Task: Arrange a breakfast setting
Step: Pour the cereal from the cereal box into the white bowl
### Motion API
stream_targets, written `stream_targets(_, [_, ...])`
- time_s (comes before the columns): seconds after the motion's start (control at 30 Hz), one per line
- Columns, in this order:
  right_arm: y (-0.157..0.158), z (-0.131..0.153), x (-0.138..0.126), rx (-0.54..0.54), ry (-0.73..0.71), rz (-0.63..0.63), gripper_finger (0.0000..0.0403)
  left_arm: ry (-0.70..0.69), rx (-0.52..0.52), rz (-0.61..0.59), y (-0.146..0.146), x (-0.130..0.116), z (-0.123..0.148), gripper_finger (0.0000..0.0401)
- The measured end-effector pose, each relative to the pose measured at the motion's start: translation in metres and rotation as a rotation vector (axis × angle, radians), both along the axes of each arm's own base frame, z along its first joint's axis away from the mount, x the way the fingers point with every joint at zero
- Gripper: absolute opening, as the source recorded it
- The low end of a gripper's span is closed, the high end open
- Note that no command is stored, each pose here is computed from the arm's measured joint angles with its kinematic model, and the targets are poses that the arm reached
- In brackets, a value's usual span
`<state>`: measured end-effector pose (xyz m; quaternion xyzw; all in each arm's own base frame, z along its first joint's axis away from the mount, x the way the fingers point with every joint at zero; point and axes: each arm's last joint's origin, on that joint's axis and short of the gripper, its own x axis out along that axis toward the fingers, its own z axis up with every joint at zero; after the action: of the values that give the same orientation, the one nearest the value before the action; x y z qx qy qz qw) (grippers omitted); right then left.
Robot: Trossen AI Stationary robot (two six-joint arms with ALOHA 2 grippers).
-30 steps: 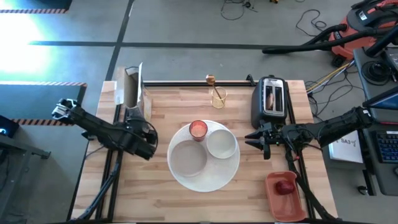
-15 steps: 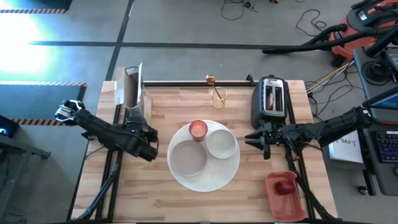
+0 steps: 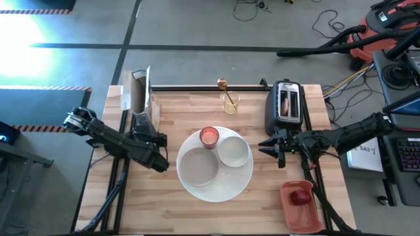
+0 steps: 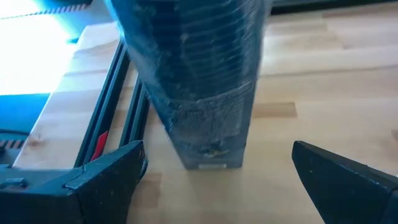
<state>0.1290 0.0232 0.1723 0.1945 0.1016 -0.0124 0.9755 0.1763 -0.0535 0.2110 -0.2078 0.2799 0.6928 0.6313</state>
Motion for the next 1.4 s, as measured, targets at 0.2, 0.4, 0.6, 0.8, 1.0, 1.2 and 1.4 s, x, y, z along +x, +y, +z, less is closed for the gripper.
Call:
stream_targets(0.2, [0.000,0.000,0.000,0.000,0.001,0.000,0.0128,0.000,0.055,-0.005,0.002,0.001,-0.006,0.0391])
stream_targets(0.4, [0.000,0.000,0.000,0.000,0.001,-0.001,0.0128,0.028,0.100,0.007,0.011,-0.005,-0.015,0.0391])
stream_targets(0.6, [0.000,0.000,0.000,0.000,0.001,0.000,0.0128,0.006,0.176,0.011,0.023,-0.006,-0.022,0.0391])
stream_targets(0.8, [0.000,0.000,0.000,0.000,0.001,0.000,0.0128,-0.033,0.255,0.010,0.038,-0.009,-0.037,0.0391])
stream_targets(1.0, [0.000,0.000,0.000,0.000,0.002,0.000,0.0128,-0.030,0.312,-0.010,0.045,-0.014,-0.045,0.0391])
stream_targets(1.2, [0.000,0.000,0.000,0.000,0.001,-0.001,0.0128,-0.062,0.327,0.003,0.047,-0.023,-0.058,0.0370])
stream_targets(1.4, [0.000,0.000,0.000,0.000,0.001,0.000,0.0128,-0.165,0.389,-0.034,0.051,-0.033,-0.080,0.0330])
